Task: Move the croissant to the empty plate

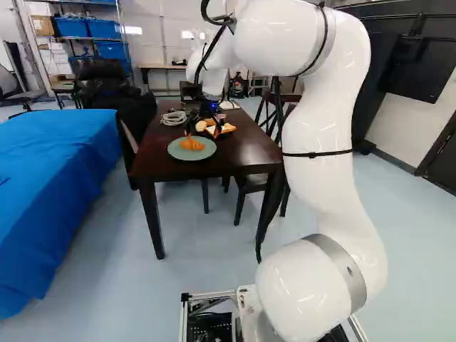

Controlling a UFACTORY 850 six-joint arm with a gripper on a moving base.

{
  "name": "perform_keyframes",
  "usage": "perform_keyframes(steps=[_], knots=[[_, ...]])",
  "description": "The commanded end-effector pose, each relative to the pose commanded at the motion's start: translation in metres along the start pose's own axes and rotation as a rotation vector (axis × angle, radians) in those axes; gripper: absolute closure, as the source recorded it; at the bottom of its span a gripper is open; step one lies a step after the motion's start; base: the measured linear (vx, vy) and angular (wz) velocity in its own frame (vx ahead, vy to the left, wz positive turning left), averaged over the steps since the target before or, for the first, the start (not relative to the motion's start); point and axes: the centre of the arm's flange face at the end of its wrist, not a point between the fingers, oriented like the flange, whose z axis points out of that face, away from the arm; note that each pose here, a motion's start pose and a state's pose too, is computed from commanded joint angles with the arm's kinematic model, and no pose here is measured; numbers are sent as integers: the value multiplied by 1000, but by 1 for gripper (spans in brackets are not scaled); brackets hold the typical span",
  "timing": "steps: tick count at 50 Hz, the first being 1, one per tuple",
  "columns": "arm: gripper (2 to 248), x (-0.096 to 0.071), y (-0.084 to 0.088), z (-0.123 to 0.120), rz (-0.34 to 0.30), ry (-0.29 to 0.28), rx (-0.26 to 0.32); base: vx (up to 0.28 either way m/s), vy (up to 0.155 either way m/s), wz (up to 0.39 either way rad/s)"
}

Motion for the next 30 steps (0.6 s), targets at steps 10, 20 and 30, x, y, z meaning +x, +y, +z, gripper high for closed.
perform_keyframes(steps=[10,20,30], knots=[[3,0,0,0,0,0,0,0,0,0],[3,-2,1,0,2,5,-3,0,0,0],[3,-5,2,1,7,17,-8,0,0,0]])
